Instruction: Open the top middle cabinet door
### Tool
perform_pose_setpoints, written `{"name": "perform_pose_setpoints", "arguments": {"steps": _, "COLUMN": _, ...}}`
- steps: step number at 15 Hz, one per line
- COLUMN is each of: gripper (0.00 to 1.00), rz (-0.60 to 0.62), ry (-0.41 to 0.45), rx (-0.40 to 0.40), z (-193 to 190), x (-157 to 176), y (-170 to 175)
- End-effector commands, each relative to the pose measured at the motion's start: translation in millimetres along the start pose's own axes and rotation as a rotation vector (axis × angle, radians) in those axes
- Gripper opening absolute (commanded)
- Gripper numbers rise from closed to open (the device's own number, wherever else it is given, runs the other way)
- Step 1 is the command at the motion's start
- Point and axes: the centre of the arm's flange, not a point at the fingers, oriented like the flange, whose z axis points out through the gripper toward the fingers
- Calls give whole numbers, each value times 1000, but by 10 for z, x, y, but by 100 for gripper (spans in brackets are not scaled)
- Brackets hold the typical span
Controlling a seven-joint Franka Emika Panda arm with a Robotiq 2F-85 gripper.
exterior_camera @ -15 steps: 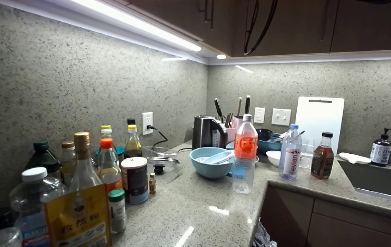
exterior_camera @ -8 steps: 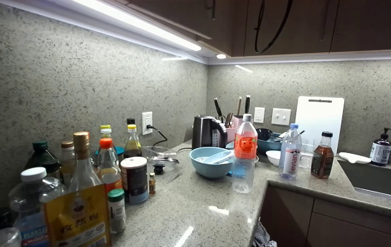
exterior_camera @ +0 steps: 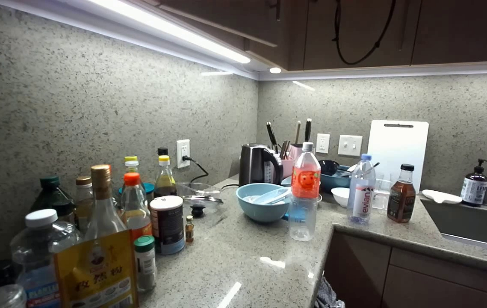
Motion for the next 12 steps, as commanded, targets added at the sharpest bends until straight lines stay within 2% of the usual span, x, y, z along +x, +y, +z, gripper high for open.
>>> {"name": "perform_pose_setpoints", "arguments": {"steps": 1, "gripper": 4, "rz": 84, "ry": 64, "rx": 71, "z": -778, "x": 71, "y": 202}}
{"name": "perform_pose_setpoints", "arguments": {"steps": 7, "gripper": 4, "rz": 124, "ry": 156, "rx": 98, "z": -1214, "x": -10, "y": 394}}
{"name": "perform_pose_setpoints", "arguments": {"steps": 12, "gripper": 4, "rz": 150, "ry": 208, "rx": 80, "z": -1800, "x": -44, "y": 519}}
